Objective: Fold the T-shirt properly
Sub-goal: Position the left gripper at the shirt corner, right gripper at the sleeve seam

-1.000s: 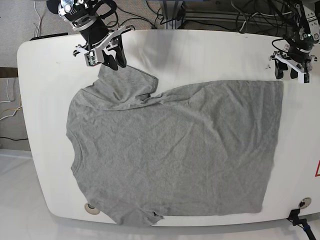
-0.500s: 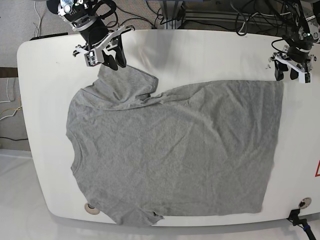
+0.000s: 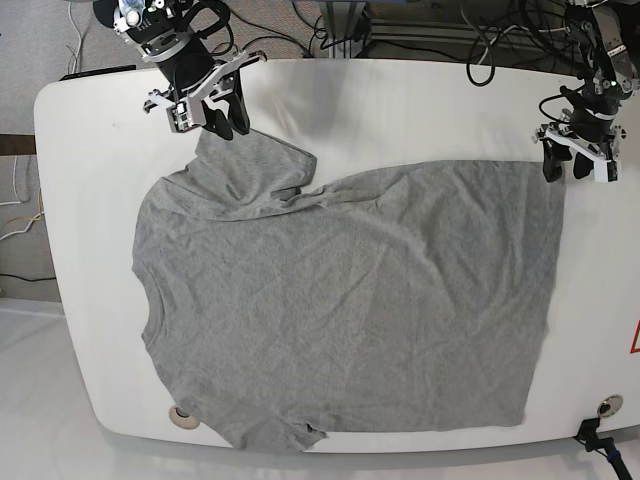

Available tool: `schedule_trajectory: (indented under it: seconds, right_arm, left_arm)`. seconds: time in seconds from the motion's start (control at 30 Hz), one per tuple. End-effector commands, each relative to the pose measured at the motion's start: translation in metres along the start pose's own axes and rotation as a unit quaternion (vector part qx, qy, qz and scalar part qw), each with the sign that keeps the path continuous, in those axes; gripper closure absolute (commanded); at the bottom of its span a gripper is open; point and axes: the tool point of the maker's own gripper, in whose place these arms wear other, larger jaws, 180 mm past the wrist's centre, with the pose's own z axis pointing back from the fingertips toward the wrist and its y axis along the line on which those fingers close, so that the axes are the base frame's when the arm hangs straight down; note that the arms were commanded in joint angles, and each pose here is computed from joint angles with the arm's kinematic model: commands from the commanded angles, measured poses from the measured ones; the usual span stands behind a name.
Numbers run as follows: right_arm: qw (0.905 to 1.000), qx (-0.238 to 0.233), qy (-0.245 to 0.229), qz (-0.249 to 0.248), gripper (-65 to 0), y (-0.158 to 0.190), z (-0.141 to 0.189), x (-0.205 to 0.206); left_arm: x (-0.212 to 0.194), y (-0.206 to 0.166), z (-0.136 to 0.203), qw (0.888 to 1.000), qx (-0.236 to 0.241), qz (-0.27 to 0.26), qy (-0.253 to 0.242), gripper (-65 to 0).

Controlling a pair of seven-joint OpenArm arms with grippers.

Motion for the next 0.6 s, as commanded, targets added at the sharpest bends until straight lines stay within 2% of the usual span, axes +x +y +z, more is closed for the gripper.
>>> schedule_trajectory:
  seconds: [0.0, 0.4, 0.57]
  right_arm:
    - [0.9998, 0.005, -0.019, 0.002, -13.2, 0.002, 0.003, 0.010]
    - [0.9999, 0.004, -0.016, 0.001, -13.1, 0.001, 0.003, 0.007]
    - [0.9997, -0.002, -0.025, 0.002, -14.2, -0.001, 0.004, 0.012]
  left_arm:
    - [0.019, -0.002, -0.005, 1.000, -0.008, -0.004, -0.027, -34.2]
    - [0.037, -0.016, -0.024, 0.999, -0.028, -0.005, -0.033, -32.9]
    - [0.026, -0.018, -0.028, 0.999, -0.031, -0.009, -0.016, -34.1]
